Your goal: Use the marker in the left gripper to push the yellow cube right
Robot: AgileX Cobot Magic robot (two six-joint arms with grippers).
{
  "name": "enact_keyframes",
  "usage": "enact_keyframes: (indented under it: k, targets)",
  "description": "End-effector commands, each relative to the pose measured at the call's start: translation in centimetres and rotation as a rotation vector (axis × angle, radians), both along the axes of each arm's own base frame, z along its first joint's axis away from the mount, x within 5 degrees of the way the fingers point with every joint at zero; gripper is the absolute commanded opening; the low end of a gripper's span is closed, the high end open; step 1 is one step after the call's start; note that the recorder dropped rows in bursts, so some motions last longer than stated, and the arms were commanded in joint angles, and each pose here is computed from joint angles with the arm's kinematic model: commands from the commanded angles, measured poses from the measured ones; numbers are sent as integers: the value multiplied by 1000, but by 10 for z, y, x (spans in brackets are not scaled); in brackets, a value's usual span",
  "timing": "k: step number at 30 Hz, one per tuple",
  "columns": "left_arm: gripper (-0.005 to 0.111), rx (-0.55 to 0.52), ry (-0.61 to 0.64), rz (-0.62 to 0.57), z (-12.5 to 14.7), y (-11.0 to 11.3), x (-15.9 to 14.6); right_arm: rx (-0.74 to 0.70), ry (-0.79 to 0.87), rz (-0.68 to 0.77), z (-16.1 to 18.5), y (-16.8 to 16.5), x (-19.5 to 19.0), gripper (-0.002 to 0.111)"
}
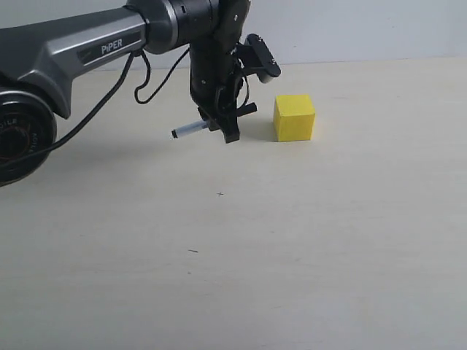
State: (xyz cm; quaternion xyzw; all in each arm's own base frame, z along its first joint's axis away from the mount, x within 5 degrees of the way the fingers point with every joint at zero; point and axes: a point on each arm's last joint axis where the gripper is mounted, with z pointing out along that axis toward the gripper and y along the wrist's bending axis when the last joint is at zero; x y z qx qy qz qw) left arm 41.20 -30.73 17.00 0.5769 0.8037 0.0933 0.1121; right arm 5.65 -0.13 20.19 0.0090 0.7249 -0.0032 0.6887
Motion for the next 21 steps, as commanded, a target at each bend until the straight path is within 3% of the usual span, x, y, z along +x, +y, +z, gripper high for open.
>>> enact_keyframes:
  k: [1, 17, 21]
  targets:
    - [0, 3, -2, -35, -13, -4, 1, -2, -5, 1, -1, 0, 0, 0]
    - [0, -83, -94, 20, -26, -18, 7, -2, -5, 1, -1, 0, 0, 0]
    - [0, -51, -129, 16, -28, -21, 6, -2, -5, 1, -1, 0, 0, 0]
